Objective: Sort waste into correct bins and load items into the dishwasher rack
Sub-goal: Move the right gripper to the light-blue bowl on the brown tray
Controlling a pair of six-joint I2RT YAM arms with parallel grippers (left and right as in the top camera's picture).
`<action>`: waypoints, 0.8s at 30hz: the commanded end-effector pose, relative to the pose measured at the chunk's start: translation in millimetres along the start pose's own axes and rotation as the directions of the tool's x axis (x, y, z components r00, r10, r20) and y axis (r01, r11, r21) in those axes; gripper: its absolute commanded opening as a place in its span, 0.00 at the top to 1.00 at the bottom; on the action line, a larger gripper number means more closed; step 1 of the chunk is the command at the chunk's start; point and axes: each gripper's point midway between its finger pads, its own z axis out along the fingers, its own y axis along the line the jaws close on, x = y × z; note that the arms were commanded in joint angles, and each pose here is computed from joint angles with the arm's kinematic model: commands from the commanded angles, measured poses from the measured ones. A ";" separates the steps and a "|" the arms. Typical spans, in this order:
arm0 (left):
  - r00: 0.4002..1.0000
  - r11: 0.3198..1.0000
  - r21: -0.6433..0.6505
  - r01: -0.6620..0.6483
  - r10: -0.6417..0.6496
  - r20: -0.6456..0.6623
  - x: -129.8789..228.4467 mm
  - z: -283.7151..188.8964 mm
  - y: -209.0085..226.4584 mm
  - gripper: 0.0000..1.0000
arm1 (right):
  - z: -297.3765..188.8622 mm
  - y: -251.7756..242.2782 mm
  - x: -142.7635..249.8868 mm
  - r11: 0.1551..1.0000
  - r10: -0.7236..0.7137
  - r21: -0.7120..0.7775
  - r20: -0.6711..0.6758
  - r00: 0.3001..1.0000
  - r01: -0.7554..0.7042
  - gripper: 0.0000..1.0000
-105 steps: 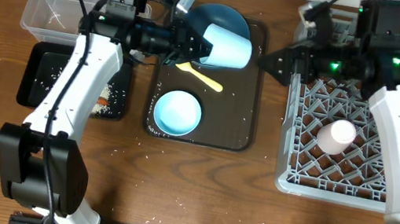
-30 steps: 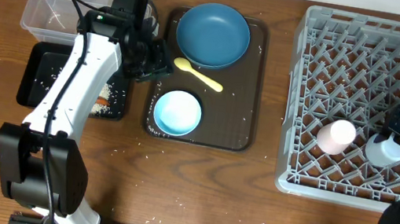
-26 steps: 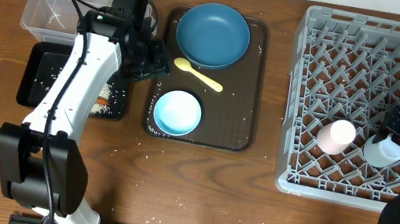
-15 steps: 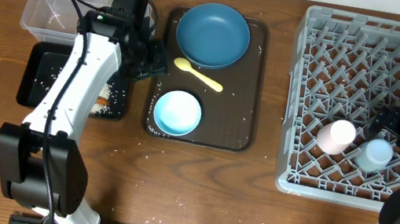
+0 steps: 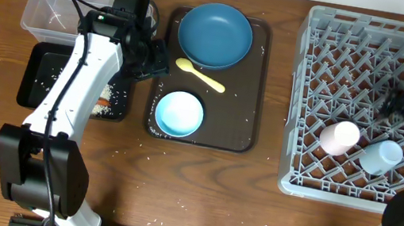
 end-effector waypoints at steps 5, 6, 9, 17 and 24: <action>1.000 1.000 -0.011 -0.013 0.013 -0.001 0.3 -0.4 2.7 0.62 | -103.3 109.4 -3.6 0.924 -0.214 -0.226 0.362 0.907 0.308 0.15; 1.000 1.000 -0.012 -0.013 0.013 -0.002 0.7 -0.4 2.9 0.62 | -108.0 123.9 -0.1 0.908 -0.243 -0.233 0.388 0.889 0.350 0.15; 1.000 1.000 -0.018 -0.009 0.009 -0.014 3.5 -0.5 4.3 0.62 | -112.3 169.1 16.4 0.851 -0.338 -0.240 0.430 0.837 0.467 0.14; 0.998 0.997 -0.068 -0.032 0.028 -0.060 15.5 -1.4 15.3 0.63 | -94.1 262.8 65.6 0.727 -0.493 -0.272 0.432 0.755 0.630 0.15; 0.999 0.982 -0.187 -0.024 0.019 -0.029 10.2 -4.7 38.4 0.62 | -44.2 316.7 95.5 0.697 -0.564 -0.296 0.336 0.754 0.653 0.24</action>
